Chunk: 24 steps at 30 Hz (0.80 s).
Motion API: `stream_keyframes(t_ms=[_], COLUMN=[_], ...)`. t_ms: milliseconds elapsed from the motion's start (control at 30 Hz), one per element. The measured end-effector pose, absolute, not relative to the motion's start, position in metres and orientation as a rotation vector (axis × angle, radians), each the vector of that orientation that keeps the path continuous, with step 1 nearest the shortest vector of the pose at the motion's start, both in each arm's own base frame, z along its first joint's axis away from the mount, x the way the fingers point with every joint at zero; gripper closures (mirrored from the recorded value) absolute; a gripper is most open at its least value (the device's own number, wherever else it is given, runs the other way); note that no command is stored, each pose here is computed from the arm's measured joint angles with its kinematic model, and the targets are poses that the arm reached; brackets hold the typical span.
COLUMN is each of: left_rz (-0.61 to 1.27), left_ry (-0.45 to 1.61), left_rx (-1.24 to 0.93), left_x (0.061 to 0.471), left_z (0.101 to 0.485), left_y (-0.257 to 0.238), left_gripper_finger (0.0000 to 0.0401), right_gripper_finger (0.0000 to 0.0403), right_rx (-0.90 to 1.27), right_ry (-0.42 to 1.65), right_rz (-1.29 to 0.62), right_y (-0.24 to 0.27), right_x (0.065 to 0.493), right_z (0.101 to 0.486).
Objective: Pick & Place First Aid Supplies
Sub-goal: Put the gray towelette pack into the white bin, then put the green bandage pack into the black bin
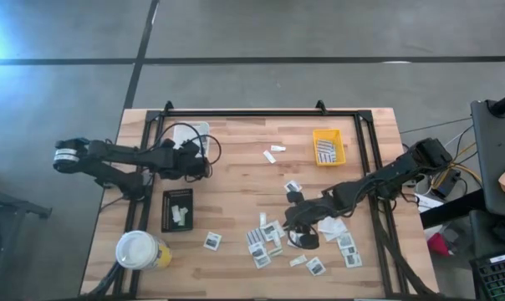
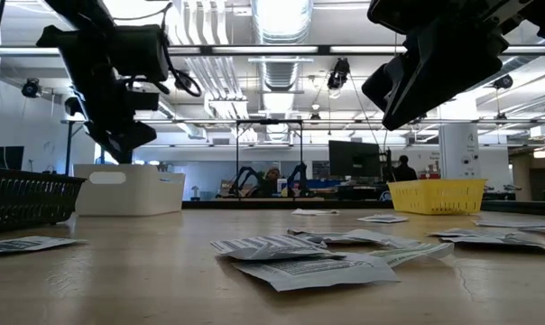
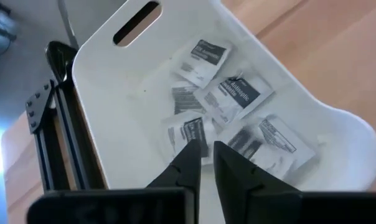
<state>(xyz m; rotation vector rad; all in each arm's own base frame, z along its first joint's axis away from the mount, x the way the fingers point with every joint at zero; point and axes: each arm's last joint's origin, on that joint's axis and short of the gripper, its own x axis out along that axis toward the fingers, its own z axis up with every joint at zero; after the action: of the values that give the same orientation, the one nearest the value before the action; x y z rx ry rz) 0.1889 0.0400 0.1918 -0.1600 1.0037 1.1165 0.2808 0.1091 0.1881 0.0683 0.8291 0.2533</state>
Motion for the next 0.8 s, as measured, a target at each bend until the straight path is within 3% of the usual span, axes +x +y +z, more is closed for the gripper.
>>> stream_keyframes(t_ms=[267, 633, 800], left_rz=[1.119, 1.043, 0.917], left_ry=[0.980, 0.871, 0.825], left_rx=[-0.144, -0.133, -0.208], left_x=[0.192, 0.214, 0.224], left_z=[0.199, 0.247, 0.258], left_y=[0.042, 0.044, 0.039], left_gripper_finger=[0.0333, 0.0334, 0.0333], right_gripper_finger=[0.0349, 0.0349, 0.0349], right_rx=[0.067, 0.055, 0.061], right_ry=[0.838, 0.909, 0.913], right_rz=[0.255, 0.212, 0.207], right_y=[0.110, 0.107, 0.107], right_x=[0.280, 0.273, 0.272], right_z=[0.187, 0.191, 0.193])
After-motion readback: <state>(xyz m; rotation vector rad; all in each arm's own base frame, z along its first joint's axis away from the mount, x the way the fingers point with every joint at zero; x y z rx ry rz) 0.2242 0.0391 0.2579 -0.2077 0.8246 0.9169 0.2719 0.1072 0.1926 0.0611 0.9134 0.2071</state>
